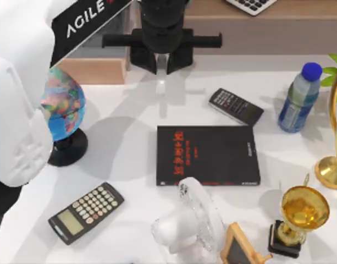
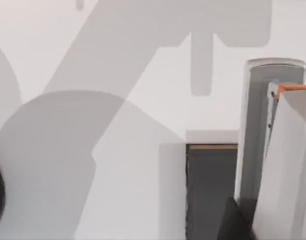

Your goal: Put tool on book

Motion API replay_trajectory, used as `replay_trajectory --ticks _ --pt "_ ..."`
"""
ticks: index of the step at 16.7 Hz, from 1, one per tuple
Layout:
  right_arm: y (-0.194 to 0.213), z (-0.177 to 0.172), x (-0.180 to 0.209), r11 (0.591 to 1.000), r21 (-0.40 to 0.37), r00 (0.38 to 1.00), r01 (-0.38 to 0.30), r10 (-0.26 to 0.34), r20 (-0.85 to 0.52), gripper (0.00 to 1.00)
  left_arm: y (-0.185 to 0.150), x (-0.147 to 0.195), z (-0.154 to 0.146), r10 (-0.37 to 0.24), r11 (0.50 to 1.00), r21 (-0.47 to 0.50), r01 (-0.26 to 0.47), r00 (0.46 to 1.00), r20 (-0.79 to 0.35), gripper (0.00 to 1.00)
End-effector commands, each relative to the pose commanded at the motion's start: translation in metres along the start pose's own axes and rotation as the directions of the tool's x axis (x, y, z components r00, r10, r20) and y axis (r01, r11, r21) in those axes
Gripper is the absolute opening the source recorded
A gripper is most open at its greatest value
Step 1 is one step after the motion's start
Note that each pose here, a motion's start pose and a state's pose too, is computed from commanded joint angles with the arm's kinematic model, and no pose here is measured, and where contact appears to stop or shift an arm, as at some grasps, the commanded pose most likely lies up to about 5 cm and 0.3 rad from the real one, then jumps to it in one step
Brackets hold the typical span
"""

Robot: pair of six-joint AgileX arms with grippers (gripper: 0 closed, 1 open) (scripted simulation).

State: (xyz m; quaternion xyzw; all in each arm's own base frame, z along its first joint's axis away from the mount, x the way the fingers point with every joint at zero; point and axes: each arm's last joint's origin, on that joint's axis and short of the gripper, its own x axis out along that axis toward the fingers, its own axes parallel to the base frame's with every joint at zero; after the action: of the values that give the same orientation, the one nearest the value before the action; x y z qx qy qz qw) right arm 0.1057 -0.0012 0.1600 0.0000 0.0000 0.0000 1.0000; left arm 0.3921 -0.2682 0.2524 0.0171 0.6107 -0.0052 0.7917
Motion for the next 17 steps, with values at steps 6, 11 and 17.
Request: replay_trajectory --ticks 6,11,17 --pt "0.000 0.000 0.000 1.000 0.000 1.000 0.000 0.000 0.000 1.00 -0.079 0.051 -0.059 -0.003 1.000 -0.013 0.001 0.988 -0.156 0.00" --pt "0.000 0.000 0.000 1.000 0.000 1.000 0.000 0.000 0.000 1.00 -0.078 0.051 -0.058 -0.003 1.000 -0.014 0.001 0.988 -0.154 0.00" --pt "0.000 0.000 0.000 1.000 0.000 1.000 0.000 0.000 0.000 1.00 -0.079 0.080 -0.064 -0.003 1.000 -0.013 0.001 0.988 -0.155 0.00"
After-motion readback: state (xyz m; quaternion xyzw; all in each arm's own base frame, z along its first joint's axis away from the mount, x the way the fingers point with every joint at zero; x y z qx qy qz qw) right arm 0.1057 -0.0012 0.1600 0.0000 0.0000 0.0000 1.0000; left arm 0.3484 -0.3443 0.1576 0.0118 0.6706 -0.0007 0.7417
